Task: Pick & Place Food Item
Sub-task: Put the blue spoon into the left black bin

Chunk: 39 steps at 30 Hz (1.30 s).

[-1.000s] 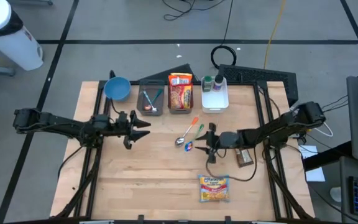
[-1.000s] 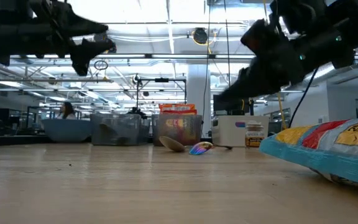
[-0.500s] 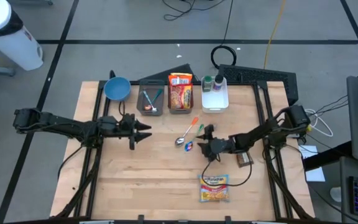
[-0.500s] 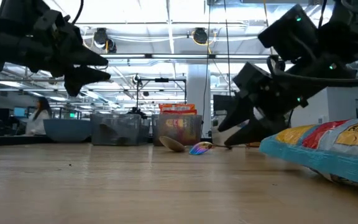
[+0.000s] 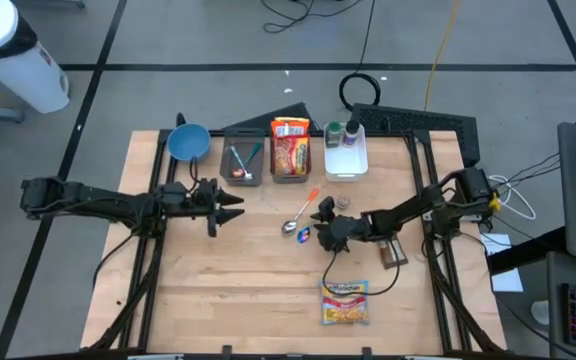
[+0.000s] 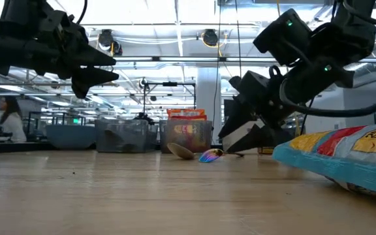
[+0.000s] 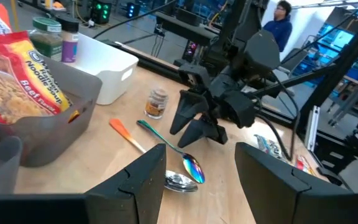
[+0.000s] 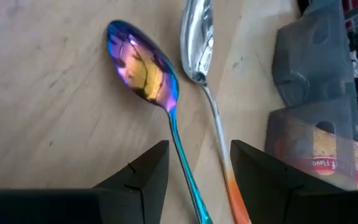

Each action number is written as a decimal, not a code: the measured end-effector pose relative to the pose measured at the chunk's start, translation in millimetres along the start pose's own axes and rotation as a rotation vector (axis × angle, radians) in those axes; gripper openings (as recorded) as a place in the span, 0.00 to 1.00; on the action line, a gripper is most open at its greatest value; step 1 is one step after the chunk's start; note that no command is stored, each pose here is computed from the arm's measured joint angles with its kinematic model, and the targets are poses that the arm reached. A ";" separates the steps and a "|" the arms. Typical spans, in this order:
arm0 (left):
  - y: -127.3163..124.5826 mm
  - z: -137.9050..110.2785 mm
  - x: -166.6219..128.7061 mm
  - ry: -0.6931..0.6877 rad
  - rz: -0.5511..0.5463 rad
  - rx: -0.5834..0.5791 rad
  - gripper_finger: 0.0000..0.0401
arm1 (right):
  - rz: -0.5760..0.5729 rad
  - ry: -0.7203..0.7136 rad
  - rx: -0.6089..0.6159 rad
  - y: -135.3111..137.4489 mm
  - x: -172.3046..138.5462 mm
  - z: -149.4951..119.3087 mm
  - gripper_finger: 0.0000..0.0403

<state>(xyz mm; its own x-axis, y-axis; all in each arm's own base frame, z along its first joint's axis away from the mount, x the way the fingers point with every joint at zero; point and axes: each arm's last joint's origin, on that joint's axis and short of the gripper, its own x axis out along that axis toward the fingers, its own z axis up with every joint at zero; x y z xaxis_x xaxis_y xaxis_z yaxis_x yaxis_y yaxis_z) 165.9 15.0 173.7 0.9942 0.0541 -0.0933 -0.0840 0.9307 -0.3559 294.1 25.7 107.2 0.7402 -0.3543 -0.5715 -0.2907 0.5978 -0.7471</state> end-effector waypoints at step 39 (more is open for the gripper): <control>8.1 2.2 -0.6 0.008 0.002 0.029 0.50 | 0.176 -0.038 0.044 -4.4 32.8 -0.8 0.20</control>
<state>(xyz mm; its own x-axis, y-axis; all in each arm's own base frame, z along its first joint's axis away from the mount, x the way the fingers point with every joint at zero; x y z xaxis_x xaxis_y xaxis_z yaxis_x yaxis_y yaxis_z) 164.7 23.3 172.9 0.9935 0.0533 -0.1009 -0.0839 0.9406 -0.3290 319.2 10.9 91.5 0.7029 -0.2144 -0.6783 -0.3916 0.6793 -0.6206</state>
